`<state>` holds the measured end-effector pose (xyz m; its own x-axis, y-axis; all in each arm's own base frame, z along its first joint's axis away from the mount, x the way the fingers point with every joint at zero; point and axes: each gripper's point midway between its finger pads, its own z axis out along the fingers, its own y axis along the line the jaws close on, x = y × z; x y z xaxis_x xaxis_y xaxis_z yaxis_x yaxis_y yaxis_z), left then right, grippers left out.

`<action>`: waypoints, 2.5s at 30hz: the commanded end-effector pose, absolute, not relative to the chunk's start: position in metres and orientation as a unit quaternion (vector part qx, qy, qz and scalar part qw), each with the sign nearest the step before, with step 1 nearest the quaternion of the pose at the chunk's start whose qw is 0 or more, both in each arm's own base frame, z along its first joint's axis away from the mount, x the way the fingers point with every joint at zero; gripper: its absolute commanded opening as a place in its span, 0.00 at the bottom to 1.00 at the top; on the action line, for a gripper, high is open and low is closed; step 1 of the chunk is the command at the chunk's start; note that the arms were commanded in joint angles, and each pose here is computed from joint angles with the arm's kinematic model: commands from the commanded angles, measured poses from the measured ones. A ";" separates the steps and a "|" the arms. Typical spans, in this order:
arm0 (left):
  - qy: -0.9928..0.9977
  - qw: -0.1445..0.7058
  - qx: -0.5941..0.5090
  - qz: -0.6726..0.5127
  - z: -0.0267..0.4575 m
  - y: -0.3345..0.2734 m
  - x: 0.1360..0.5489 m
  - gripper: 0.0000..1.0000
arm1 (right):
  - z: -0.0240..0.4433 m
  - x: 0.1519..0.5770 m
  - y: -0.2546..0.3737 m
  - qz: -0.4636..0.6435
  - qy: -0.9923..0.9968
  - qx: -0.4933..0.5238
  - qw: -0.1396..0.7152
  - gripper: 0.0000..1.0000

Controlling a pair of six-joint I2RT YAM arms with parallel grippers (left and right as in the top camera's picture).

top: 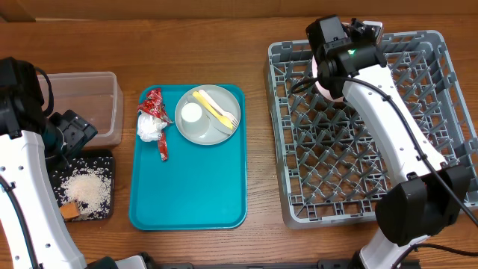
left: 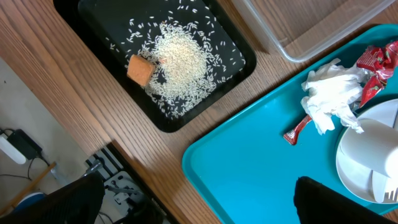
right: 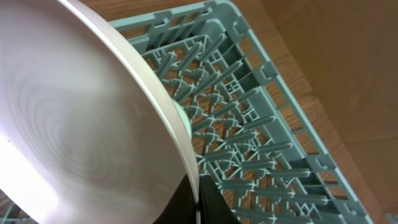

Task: Sort waste into correct bins and load items into the dishwasher rack
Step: 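Carry the plate right and stand it upright in the rack, then move the left gripper to the white tissue on the teal tray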

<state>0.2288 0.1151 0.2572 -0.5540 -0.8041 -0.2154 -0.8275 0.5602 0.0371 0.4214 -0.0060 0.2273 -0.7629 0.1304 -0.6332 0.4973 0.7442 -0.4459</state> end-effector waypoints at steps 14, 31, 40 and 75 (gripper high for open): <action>0.876 0.084 -0.470 0.074 0.255 0.118 0.228 1.00 | 0.209 0.417 -0.017 -0.356 0.868 0.179 0.296 0.04; 0.876 0.083 -0.470 0.074 0.255 0.118 0.228 1.00 | 0.216 0.438 0.061 -0.119 0.940 0.150 0.281 0.78; 0.876 0.083 -0.470 0.074 0.255 0.118 0.228 1.00 | 0.327 0.440 0.066 0.126 0.930 0.170 0.300 0.93; 0.870 0.108 -0.471 0.096 0.258 0.130 0.235 1.00 | 0.312 0.423 0.079 0.198 0.938 0.166 0.230 1.00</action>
<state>0.2341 0.1192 0.2584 -0.5477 -0.8007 -0.2428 -0.8293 0.5579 0.0312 0.4232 0.0825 0.3093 -0.8472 0.4001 -0.3496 0.2189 0.8624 0.4563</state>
